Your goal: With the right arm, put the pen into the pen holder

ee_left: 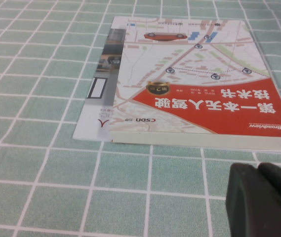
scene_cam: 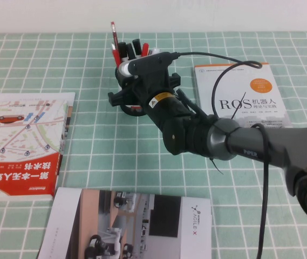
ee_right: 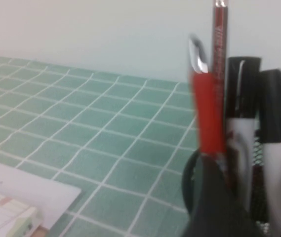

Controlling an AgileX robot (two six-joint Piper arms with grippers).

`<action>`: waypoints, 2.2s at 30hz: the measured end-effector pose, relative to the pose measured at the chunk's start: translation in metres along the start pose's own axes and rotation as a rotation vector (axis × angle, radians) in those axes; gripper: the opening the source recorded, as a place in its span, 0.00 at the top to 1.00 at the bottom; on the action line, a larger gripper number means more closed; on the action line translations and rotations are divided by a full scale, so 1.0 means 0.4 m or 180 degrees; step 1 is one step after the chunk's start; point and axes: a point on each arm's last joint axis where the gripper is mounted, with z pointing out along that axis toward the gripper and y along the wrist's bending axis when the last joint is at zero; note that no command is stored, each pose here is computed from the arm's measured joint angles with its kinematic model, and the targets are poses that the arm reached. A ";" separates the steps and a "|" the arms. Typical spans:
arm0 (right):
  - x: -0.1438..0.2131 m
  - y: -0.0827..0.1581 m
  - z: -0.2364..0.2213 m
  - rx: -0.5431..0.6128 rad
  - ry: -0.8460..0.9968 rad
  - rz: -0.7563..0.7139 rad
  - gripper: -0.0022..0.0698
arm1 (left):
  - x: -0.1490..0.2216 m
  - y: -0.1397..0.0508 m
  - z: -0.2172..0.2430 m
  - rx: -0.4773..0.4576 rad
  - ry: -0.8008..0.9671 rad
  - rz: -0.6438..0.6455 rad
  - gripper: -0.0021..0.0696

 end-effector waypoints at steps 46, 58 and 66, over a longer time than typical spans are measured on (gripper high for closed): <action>-0.331 -0.059 -0.846 -0.0988 0.1729 -0.0406 1.00 | 0.000 0.000 0.000 0.0000 0.0000 0.0000 0.98; -0.276 -0.143 -0.880 -0.0403 0.1689 -0.0357 1.00 | 0.000 0.000 0.000 0.0000 0.0000 0.0000 0.98; -0.116 -0.264 -1.018 0.0672 0.1103 -0.0049 1.00 | 0.000 0.000 0.000 0.0000 0.0000 0.0000 0.98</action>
